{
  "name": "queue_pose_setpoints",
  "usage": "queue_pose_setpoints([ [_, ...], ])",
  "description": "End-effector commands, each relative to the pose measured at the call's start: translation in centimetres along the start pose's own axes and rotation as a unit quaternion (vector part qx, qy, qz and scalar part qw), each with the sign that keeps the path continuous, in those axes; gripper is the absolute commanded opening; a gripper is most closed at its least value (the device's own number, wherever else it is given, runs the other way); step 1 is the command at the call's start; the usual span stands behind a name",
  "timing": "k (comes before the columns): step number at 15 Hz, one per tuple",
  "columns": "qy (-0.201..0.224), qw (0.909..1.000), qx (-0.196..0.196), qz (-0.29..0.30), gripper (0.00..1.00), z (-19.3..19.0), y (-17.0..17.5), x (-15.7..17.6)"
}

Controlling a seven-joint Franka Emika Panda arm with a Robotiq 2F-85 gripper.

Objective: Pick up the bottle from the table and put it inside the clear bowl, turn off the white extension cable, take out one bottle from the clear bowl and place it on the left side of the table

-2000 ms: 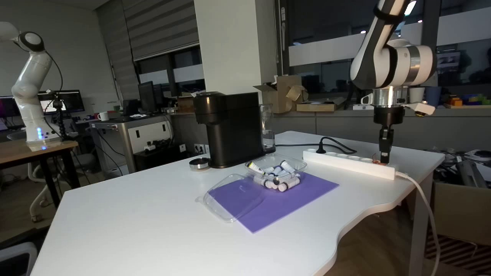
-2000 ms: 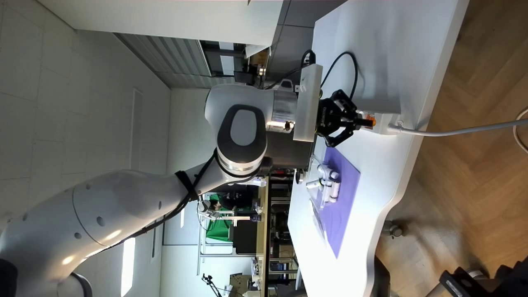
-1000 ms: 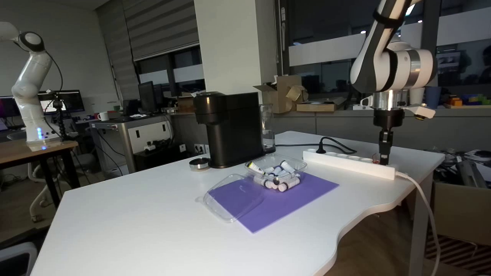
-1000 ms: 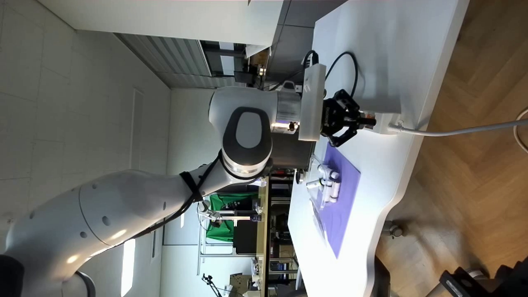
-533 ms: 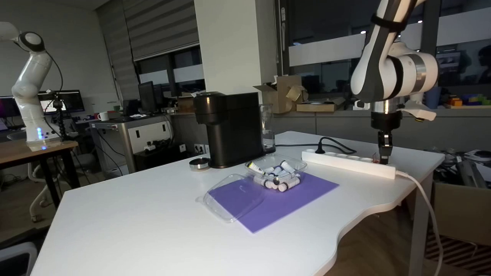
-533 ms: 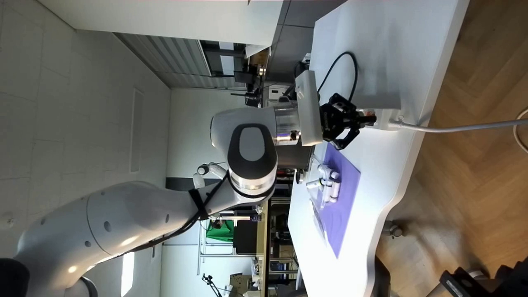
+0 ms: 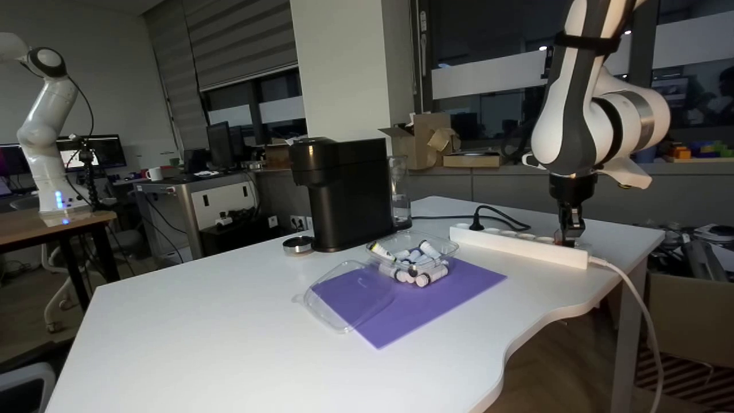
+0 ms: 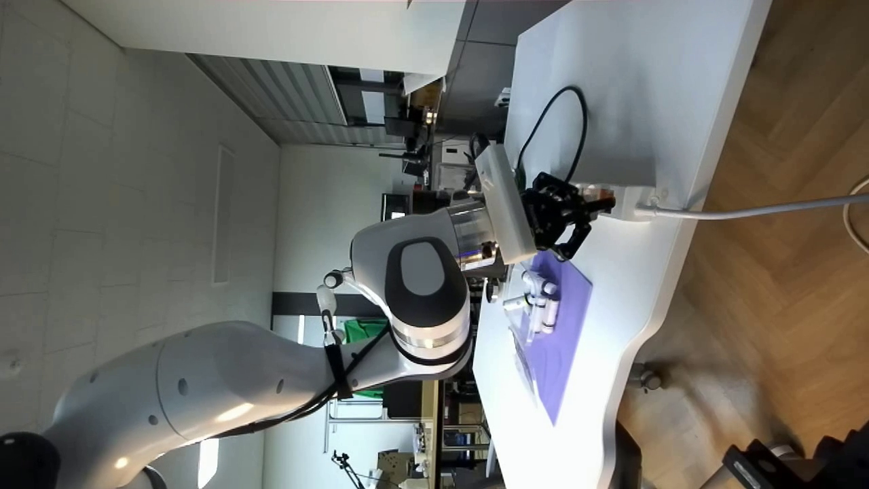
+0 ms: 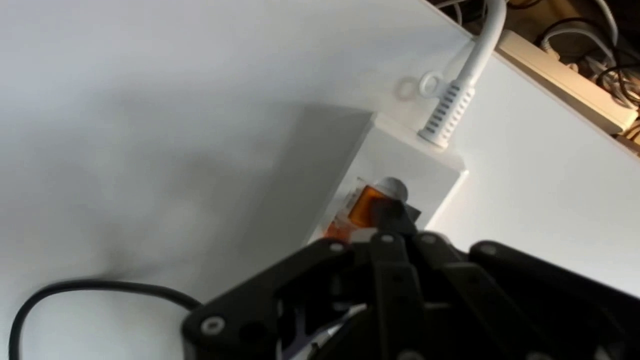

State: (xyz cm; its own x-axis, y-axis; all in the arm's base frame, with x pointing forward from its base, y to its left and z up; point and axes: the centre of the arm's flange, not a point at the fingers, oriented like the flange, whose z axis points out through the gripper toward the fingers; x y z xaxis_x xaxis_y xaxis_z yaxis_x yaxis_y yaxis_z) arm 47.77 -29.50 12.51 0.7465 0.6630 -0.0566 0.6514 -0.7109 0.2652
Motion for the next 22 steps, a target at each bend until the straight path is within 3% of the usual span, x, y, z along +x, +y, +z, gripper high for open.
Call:
queue_pose_setpoints([
  [1, -0.005, 0.9994, 0.009, 0.033, 0.00, -3.5, -2.2, 3.0],
  [4, -0.015, 0.9983, 0.001, 0.056, 0.00, -6.3, -3.3, 4.9],
  [6, -0.027, 0.9972, -0.026, 0.065, 0.00, -7.9, -4.3, 5.8],
  [12, 0.076, 0.9918, -0.089, 0.053, 0.00, -9.1, -7.0, 8.3],
  [18, 0.156, 0.9818, -0.106, 0.024, 0.00, -9.2, -10.7, 11.9],
  [20, 0.157, 0.9815, -0.103, 0.037, 0.00, -10.0, -11.4, 13.9],
  [21, 0.125, 0.9860, -0.095, 0.056, 0.00, -10.3, -11.4, 14.8],
  [22, 0.145, 0.9841, -0.096, 0.033, 0.01, -9.0, -10.7, 13.2],
])
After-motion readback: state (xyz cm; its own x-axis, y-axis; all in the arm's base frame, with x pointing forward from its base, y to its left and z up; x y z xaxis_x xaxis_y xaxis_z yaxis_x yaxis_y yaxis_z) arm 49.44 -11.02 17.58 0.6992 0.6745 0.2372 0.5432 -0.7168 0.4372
